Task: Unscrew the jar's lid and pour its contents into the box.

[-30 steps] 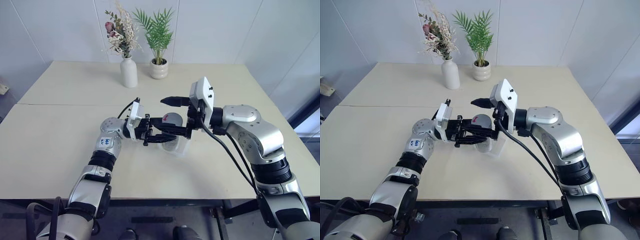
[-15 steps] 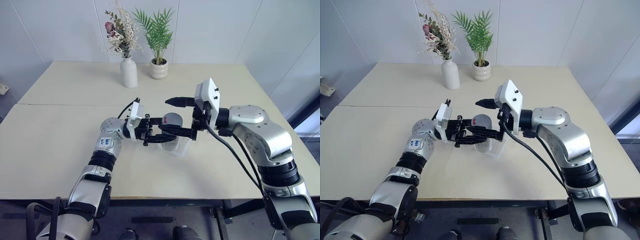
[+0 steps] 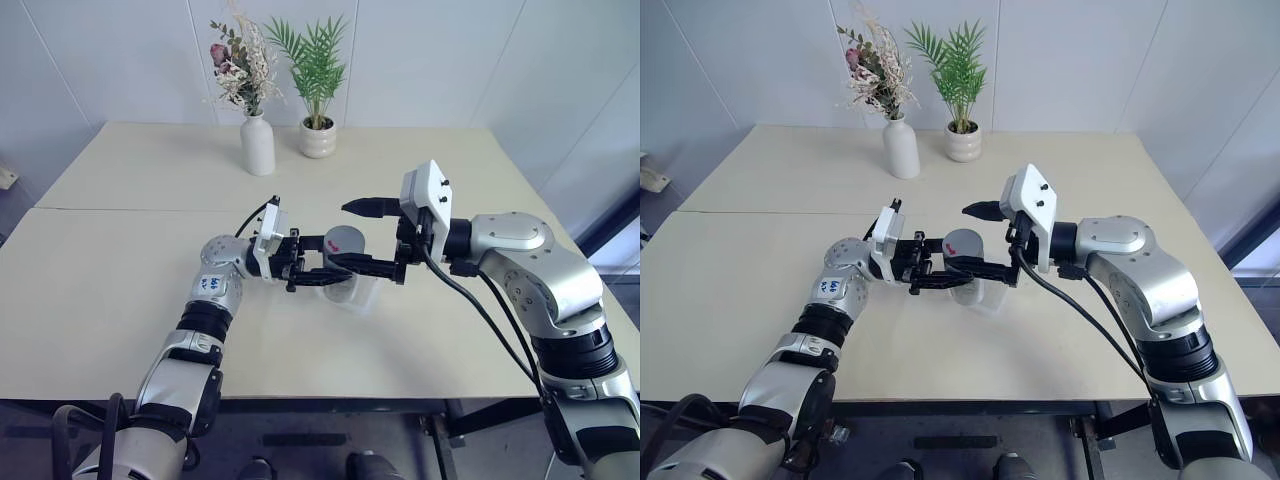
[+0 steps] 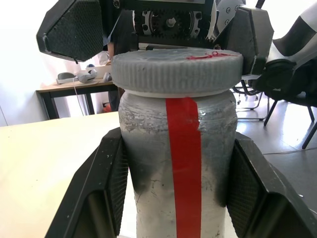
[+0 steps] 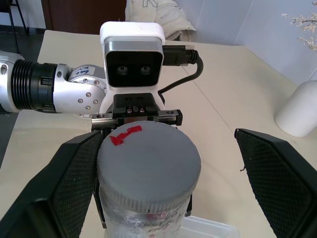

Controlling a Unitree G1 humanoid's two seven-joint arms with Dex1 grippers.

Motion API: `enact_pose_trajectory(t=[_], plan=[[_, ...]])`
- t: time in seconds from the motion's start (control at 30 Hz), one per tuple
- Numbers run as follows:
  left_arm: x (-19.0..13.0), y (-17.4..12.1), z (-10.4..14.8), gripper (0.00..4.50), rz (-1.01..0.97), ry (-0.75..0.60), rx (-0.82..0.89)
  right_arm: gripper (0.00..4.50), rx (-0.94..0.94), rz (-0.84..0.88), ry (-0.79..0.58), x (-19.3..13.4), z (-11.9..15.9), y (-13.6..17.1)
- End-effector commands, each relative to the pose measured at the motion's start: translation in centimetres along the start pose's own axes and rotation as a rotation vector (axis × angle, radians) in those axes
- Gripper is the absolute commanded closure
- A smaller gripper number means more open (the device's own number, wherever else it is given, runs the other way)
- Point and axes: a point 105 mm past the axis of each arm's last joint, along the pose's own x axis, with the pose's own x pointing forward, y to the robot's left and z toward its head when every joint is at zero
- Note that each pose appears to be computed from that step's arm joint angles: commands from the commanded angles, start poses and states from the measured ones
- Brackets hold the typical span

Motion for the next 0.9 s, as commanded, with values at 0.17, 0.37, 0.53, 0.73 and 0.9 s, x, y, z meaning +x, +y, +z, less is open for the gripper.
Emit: enact_pose_trajectory(t=[0.17,0.37,0.53,0.73,0.9], plan=[[0.3,0.0,1.5,2.22,-0.066,-0.004,0.067,0.04,-0.03,-0.09,0.016,-2.1,0.5,-1.3],[0.3,0.0,1.5,2.22,-0.068,-0.003,0.067,0.04,-0.03,-0.064,-0.002,-2.0,1.1,-0.5],[0.3,-0.1,1.4,2.22,-0.075,-0.002,0.064,0.04,-0.028,-0.04,-0.02,-1.6,1.6,0.0],[0.4,-0.2,1.4,2.22,-0.084,-0.003,0.061,0.04,-0.026,-0.021,-0.043,-1.0,2.0,0.4],[0.5,-0.3,1.3,2.22,-0.092,-0.003,0.06,0.04,-0.023,-0.005,-0.057,-0.6,2.3,0.6]])
